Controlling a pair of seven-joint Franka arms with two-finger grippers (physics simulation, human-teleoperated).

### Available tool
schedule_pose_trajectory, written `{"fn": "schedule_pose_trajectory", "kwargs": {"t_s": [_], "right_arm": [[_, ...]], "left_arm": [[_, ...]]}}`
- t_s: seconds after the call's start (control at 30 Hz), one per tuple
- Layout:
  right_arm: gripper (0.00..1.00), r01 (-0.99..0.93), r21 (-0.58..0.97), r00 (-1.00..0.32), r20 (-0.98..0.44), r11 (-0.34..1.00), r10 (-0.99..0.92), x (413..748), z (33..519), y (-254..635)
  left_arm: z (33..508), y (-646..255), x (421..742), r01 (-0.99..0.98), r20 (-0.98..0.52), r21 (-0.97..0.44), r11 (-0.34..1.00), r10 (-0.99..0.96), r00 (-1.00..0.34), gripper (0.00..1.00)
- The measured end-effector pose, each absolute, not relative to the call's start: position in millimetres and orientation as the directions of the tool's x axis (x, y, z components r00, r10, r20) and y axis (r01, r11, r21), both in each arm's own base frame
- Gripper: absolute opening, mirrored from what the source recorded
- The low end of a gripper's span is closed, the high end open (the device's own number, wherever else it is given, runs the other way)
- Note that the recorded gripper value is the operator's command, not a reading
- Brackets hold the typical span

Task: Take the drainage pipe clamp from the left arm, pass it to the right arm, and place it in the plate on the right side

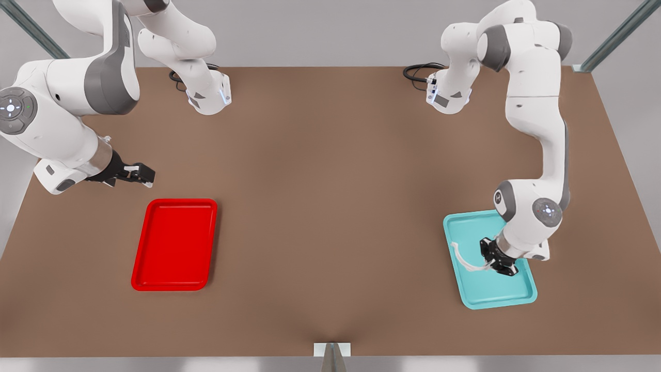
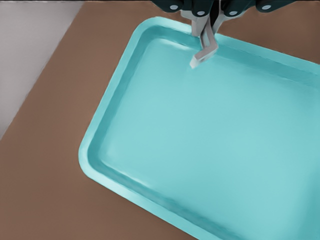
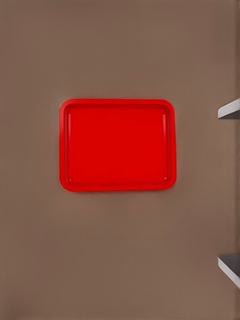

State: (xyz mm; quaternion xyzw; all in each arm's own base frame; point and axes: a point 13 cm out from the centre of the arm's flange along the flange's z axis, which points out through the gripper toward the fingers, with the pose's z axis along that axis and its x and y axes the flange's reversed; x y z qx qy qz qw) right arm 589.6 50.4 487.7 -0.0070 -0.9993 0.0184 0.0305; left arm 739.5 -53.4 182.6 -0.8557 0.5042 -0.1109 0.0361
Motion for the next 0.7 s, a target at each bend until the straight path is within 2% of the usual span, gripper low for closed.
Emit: {"fn": "schedule_pose_trajectory", "kwargs": {"t_s": [0.07, 0.17, 0.3, 0.37, 0.5, 0.7], "right_arm": [[1.0, 0.013, -0.037, -0.998, 0.061, 0.999, 0.015, 590, 488, 50], [1.0, 0.011, -0.037, -0.998, 0.06, 0.999, 0.013, 590, 488, 51], [1.0, -0.01, -0.035, -0.998, 0.059, 0.999, -0.008, 588, 488, 67], [1.0, -0.029, -0.029, -0.998, 0.063, 0.999, -0.027, 591, 481, 82], [1.0, -0.089, 0.025, -0.99, 0.106, 0.996, -0.091, 608, 420, 148], [1.0, -0.13, 0.059, -0.978, 0.155, 0.99, -0.138, 592, 330, 245]], "left_arm": [[216, -146, 742, -0.886, 0.193, -0.151, -0.439, -0.892, 0.409, 0.21], [238, -283, 732, -0.921, 0.247, -0.116, -0.372, -0.909, 0.336, 0.21], [250, -404, 695, -0.929, 0.299, -0.077, -0.361, -0.898, 0.324, 0.21], [255, -442, 677, -0.921, 0.32, -0.061, -0.384, -0.882, 0.346, 0.21], [261, -512, 644, -0.901, 0.382, -0.013, -0.434, -0.834, 0.397, 0.21], [256, -543, 631, -0.812, 0.414, 0.06, -0.581, -0.726, 0.549, 0.21]]}}
